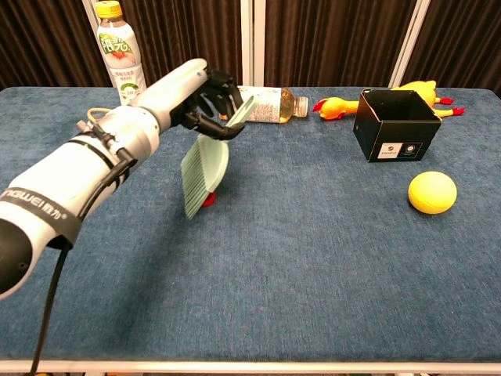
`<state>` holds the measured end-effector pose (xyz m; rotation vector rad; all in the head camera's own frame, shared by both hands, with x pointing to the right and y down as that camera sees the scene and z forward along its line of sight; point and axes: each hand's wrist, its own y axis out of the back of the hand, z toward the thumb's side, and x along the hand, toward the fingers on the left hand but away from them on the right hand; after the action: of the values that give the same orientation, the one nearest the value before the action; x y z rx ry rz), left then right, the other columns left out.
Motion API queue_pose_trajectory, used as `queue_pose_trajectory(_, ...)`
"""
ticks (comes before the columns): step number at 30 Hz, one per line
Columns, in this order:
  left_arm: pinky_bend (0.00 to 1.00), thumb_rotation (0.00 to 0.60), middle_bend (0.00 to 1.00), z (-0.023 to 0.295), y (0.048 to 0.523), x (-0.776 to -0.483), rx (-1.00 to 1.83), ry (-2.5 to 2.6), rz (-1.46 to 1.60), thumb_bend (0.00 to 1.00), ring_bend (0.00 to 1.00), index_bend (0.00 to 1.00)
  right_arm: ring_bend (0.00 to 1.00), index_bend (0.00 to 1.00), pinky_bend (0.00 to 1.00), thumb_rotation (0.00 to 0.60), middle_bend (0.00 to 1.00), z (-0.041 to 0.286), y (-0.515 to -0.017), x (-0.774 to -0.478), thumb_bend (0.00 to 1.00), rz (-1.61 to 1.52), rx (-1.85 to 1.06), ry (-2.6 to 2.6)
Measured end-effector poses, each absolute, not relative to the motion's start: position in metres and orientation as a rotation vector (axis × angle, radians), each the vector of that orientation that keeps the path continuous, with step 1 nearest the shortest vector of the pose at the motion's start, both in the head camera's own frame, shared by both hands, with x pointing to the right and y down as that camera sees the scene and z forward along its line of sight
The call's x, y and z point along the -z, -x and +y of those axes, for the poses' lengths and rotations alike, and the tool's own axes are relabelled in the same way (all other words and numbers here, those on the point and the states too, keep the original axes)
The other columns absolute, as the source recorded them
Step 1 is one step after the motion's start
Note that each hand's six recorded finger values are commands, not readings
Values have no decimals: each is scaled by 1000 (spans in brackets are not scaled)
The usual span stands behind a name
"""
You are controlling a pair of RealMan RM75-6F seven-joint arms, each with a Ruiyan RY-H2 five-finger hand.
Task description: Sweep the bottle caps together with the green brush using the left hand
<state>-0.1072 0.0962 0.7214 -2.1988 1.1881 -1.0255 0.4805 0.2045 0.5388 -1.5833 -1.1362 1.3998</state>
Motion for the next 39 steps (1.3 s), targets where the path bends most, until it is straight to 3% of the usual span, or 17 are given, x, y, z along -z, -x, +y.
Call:
queue_pose_trajectory(7, 324, 600, 566, 90, 128, -712, 1023, 2154, 1149, 470, 356, 527, 0, 10, 0, 600, 130, 204, -481, -537, 161, -1133, -1391, 1583)
queue_pose_trajectory(14, 320, 600, 566, 84, 194, -701, 1097, 1996, 919, 473, 356, 525, 0, 10, 0, 600, 130, 203, -476, -541, 161, -1124, -1373, 1609)
queue_pose_trajectory(23, 303, 600, 551, 106, 251, -724, 1254, 1777, 490, 468, 355, 514, 0, 10, 0, 600, 130, 202, -470, -546, 161, -1112, -1365, 1626)
queue_pose_trajectory(26, 303, 600, 516, 106, 254, -734, 1290, 1763, 462, 459, 350, 451, 0, 10, 0, 600, 130, 203, -470, -545, 161, -1113, -1365, 1624)
queue_pose_trajectory(29, 303, 600, 401, 105, 255, -741, 1331, 1773, 452, 403, 286, 302, 0, 10, 0, 600, 130, 204, -472, -544, 161, -1118, -1370, 1616)
queue_pose_trajectory(33, 282, 600, 271, 104, 255, -746, 1381, 1784, 466, 346, 204, 196, 0, 10, 0, 600, 131, 205, -473, -544, 161, -1118, -1381, 1612)
queue_pose_trajectory(36, 243, 600, 209, 103, 258, -747, 1406, 1790, 487, 278, 155, 160, 0, 10, 0, 600, 130, 206, -474, -546, 162, -1108, -1396, 1617)
queue_pose_trajectory(39, 242, 600, 208, 101, 267, -739, 1415, 1796, 560, 262, 154, 158, 0, 10, 0, 600, 129, 205, -476, -545, 165, -1109, -1407, 1618)
